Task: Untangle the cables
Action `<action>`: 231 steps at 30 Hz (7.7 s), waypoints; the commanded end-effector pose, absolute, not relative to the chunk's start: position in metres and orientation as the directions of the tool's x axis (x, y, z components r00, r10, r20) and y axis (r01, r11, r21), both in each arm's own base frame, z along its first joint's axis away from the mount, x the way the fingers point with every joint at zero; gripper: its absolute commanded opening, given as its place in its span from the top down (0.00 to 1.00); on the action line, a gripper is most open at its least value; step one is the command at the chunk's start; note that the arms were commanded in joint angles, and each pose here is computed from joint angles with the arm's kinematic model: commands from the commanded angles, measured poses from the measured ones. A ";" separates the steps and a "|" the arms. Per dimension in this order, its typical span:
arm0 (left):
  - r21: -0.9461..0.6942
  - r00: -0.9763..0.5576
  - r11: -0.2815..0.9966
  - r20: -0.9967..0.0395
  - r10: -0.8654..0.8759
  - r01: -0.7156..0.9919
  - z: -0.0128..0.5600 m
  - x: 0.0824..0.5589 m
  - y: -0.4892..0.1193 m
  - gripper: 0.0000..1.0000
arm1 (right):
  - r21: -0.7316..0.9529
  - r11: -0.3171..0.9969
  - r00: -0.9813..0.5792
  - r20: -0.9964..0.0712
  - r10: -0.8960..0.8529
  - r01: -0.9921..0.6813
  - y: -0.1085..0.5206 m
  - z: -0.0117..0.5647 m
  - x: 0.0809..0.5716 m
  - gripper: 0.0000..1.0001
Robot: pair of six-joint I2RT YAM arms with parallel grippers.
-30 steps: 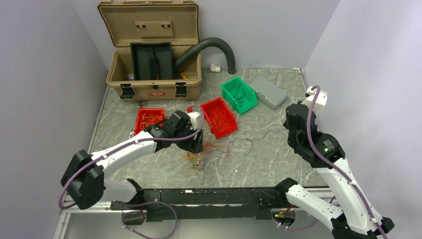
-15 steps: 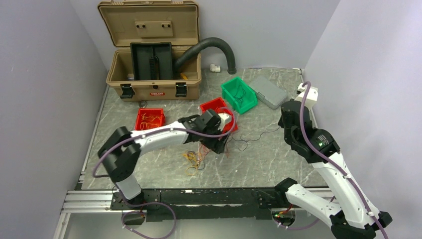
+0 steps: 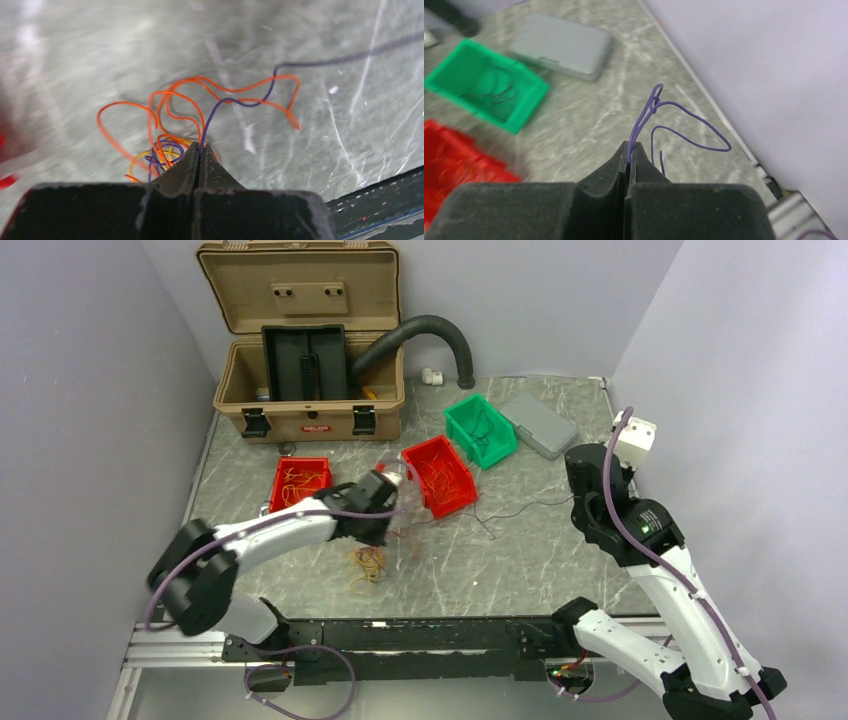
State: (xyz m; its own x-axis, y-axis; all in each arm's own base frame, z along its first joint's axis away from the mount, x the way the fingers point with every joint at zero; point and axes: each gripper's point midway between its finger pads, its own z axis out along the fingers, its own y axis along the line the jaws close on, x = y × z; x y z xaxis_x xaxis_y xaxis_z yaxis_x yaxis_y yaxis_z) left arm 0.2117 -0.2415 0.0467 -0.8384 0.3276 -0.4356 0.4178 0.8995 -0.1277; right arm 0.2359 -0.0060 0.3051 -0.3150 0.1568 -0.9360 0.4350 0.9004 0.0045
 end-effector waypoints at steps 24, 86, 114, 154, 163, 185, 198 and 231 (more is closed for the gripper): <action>-0.299 -0.828 0.932 -0.561 0.004 0.206 0.094 0.223 -0.183 1.00 | 0.112 0.961 -0.311 -0.931 0.190 0.251 0.039 0.295 0.292 1.00; -0.228 -0.815 0.929 -0.568 0.115 0.290 0.105 0.216 -0.204 1.00 | 0.058 0.995 -0.219 -0.973 0.074 0.078 0.139 0.358 0.496 1.00; -0.245 -0.820 0.922 -0.560 0.117 0.299 0.108 0.215 -0.211 1.00 | -0.086 0.965 -0.233 -0.972 -0.027 0.247 0.091 0.335 0.489 1.00; -0.226 -0.825 0.926 -0.549 0.135 0.301 0.101 0.212 -0.209 1.00 | 0.067 0.986 -0.647 -0.761 -0.050 -0.154 0.184 0.119 0.534 1.00; -0.231 -0.825 0.924 -0.549 0.135 0.305 0.101 0.212 -0.212 1.00 | 0.064 0.990 -0.731 -0.680 -0.051 -0.128 0.159 0.087 0.545 1.00; -0.285 -0.792 0.881 -0.593 0.146 0.377 0.124 0.205 -0.229 1.00 | 0.176 0.944 -0.550 -0.835 -0.006 -0.279 0.163 0.231 0.455 0.05; -0.277 -0.626 0.701 -0.719 0.303 0.658 0.167 0.177 -0.298 1.00 | 0.301 0.889 -0.494 -0.864 0.101 -0.345 0.158 0.248 0.357 0.01; -0.365 -0.860 0.837 -0.462 0.217 0.408 0.100 0.196 -0.244 0.43 | 0.352 0.800 -0.762 -0.619 -0.190 -0.486 0.274 0.088 0.202 0.56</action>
State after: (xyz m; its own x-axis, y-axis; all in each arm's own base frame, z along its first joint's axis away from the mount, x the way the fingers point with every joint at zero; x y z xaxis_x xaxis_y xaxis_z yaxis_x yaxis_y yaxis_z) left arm 0.1931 -0.2336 0.1014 -0.8614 0.2038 -0.4652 0.3876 0.8557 -0.3428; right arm 0.1995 0.2615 0.0908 -0.7616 -0.2186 -0.6101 -0.4993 0.7980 0.3374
